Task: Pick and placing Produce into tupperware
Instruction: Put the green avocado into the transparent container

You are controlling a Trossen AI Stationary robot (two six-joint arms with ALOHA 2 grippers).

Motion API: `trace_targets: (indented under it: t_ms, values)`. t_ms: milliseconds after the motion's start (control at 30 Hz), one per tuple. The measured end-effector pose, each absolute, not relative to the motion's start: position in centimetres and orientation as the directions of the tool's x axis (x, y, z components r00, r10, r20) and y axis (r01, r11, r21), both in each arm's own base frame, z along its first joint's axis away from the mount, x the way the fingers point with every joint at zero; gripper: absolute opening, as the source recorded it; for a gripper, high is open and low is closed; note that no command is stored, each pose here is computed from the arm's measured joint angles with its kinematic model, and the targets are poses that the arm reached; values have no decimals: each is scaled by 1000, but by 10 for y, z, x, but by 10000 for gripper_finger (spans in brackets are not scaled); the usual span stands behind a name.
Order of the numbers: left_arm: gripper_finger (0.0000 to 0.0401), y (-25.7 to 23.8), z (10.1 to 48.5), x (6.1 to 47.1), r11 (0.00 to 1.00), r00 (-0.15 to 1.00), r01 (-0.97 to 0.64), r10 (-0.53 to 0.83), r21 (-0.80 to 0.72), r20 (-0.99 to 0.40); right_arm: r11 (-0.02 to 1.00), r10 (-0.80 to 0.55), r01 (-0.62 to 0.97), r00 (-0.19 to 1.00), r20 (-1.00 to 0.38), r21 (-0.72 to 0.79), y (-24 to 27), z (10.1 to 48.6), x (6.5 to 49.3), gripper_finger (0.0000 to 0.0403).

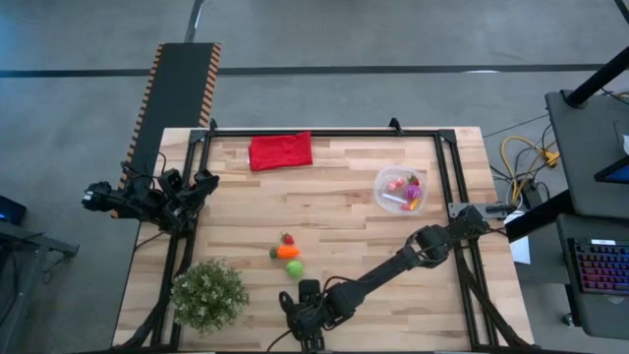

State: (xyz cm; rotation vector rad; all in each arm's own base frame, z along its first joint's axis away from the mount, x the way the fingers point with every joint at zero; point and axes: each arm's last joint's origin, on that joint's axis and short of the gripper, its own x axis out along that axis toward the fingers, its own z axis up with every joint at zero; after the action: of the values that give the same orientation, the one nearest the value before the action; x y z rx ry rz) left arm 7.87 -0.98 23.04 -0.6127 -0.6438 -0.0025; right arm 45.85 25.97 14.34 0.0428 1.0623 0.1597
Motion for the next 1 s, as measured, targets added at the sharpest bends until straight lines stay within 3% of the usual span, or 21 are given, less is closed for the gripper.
trace_targets:
  t_ms: [500,1000]
  values:
    - [192,-10,230,79,824,806,187,182,-534,563,987,162,-79,500,-851,142,260,146,462,242]
    - [192,-10,230,79,824,807,187,182,-535,562,988,106,42,521,-847,150,253,185,465,236]
